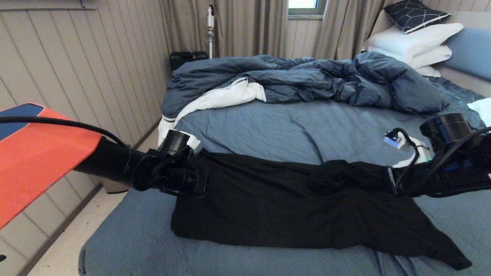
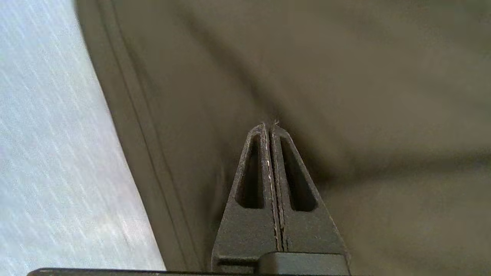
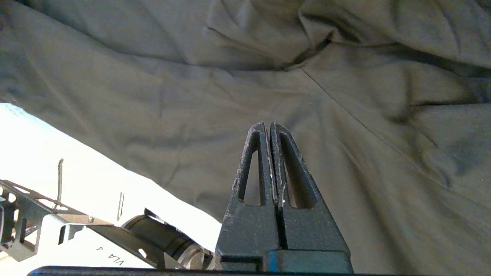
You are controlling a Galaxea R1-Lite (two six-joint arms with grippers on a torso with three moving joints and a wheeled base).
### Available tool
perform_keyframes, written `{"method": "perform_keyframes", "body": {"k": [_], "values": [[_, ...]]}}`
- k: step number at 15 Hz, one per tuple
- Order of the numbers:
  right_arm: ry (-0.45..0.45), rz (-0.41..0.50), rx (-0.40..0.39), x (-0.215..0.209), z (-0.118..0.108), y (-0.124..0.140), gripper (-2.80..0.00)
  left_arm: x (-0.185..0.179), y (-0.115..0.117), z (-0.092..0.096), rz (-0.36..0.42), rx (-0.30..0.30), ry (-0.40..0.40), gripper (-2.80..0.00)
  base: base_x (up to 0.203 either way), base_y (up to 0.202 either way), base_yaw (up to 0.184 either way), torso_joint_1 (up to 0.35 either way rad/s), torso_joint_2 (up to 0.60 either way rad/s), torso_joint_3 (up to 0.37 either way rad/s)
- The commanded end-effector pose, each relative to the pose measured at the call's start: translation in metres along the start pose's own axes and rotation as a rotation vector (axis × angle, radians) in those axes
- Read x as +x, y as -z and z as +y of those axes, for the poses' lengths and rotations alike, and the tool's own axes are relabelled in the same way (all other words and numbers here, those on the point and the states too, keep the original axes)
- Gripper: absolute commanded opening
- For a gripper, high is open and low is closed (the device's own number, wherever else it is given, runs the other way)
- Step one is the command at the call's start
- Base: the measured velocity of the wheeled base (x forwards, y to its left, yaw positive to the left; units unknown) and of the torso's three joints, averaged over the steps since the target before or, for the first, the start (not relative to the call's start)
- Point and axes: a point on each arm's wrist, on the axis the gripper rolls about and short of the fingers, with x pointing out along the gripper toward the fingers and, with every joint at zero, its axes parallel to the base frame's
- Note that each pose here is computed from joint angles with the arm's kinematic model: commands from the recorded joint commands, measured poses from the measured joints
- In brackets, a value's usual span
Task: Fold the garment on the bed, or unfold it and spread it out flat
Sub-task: Unford the black T-shirt
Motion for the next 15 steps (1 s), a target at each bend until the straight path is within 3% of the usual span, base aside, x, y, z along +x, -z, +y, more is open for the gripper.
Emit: {"method": "perform_keyframes", "body": {"k": [1, 5, 8, 11, 14, 15], "values": [[-0.003, 0.009, 0.004, 0.002, -0.001, 0.001, -2.8, -0.003, 0.005, 0.001, 0.012, -0.003, -0.001, -2.8, 0.0, 0.0, 0.0, 0.0, 0.0, 0.0], [-0.004, 0.014, 0.005, 0.003, -0.001, 0.003, -2.8, -0.039, -0.002, -0.005, 0.01, -0.008, 0.015, -2.8, 0.0, 0.0, 0.0, 0.0, 0.0, 0.0], [0.0, 0.013, -0.003, 0.002, -0.002, 0.003, -2.8, -0.077, 0.003, -0.024, 0.076, -0.013, 0.074, -2.8, 0.0, 0.0, 0.0, 0.0, 0.0, 0.0], [0.001, 0.014, -0.004, 0.003, -0.003, 0.002, -2.8, -0.073, 0.01, -0.035, 0.128, -0.028, 0.128, -2.8, 0.0, 0.0, 0.0, 0.0, 0.0, 0.0], [0.002, 0.011, -0.002, 0.002, -0.004, 0.002, -2.8, -0.068, 0.008, -0.036, 0.067, 0.007, 0.133, -2.8, 0.0, 0.0, 0.0, 0.0, 0.0, 0.0], [0.003, 0.01, -0.001, 0.002, -0.004, 0.002, -2.8, -0.066, 0.011, -0.035, 0.062, 0.05, 0.125, 0.0, 0.0, 0.0, 0.0, 0.0, 0.0, 0.0]]}}
